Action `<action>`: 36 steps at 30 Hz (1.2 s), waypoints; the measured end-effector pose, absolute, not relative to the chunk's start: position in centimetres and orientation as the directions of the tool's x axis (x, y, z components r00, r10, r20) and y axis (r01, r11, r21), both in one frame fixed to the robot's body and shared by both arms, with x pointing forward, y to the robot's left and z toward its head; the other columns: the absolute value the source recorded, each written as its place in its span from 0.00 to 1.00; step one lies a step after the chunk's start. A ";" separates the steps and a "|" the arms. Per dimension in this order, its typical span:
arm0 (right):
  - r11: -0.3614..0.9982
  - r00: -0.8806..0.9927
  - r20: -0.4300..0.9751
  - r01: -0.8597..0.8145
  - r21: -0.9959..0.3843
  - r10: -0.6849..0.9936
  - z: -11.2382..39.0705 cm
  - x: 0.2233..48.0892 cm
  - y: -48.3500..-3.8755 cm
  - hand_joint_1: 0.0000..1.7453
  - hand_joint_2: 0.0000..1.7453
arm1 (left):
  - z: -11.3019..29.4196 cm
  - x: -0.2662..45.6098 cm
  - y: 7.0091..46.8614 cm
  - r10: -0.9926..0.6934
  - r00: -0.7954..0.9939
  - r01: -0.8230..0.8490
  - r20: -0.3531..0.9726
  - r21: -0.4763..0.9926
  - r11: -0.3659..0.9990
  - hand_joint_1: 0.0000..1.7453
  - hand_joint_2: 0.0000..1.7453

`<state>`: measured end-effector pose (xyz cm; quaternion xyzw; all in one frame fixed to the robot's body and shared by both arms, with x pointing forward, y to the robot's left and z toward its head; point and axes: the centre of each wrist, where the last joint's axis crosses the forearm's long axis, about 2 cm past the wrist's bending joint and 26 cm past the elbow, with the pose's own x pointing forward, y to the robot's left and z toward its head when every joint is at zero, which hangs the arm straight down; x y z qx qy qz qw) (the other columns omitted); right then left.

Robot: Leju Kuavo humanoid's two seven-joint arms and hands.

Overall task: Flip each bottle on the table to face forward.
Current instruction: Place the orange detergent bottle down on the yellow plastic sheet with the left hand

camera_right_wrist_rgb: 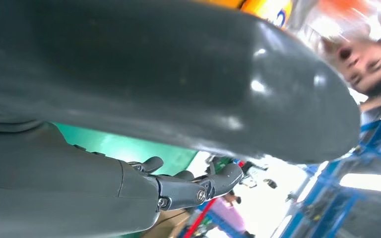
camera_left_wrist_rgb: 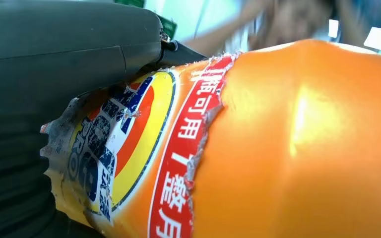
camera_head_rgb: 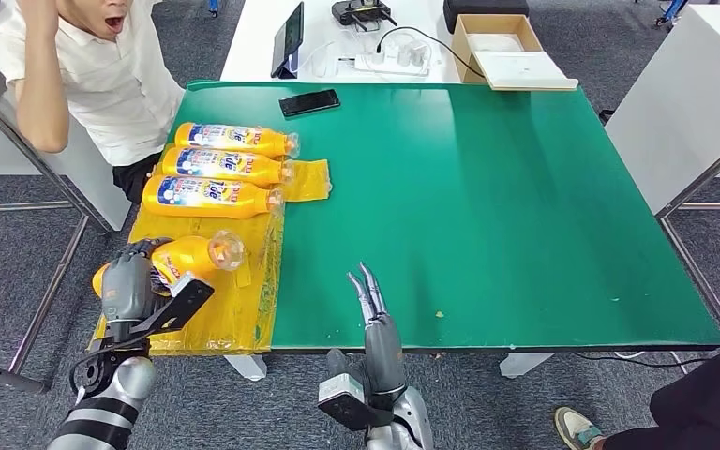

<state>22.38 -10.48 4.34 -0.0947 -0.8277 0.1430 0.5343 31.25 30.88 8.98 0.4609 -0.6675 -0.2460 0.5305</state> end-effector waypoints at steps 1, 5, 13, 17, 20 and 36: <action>0.944 -0.406 0.862 0.008 -0.330 0.305 4.3 22.4 -10.5 0.00 0.00 | 8.6 31.5 31.2 -0.894 0.010 -0.312 0.447 0.851 0.422 1.00 1.00; 0.949 -0.395 0.871 0.012 -0.314 0.293 4.4 22.3 -10.6 0.00 0.00 | 8.1 32.4 31.7 -0.931 0.049 -0.207 0.361 0.916 0.344 1.00 1.00; 0.958 -0.359 0.895 -0.007 -0.287 0.266 3.9 22.3 -10.4 0.00 0.00 | 8.0 35.4 31.5 -0.985 0.038 0.028 0.166 0.986 0.167 0.94 1.00; 0.959 -0.333 0.906 -0.013 -0.282 0.262 3.5 22.2 -10.3 0.00 0.00 | 7.9 35.9 31.6 -0.974 0.017 0.070 0.224 0.972 0.225 0.19 1.00; 0.962 -0.313 0.916 -0.021 -0.272 0.252 3.2 22.1 -10.3 0.00 0.00 | 7.8 35.9 31.6 -0.948 -0.012 0.123 0.318 0.941 0.314 0.00 1.00; 0.965 -0.273 0.934 -0.054 -0.255 0.231 2.5 22.0 -10.2 0.00 0.00 | 8.2 34.1 30.1 -0.810 -0.132 0.241 0.571 0.812 0.532 0.00 1.00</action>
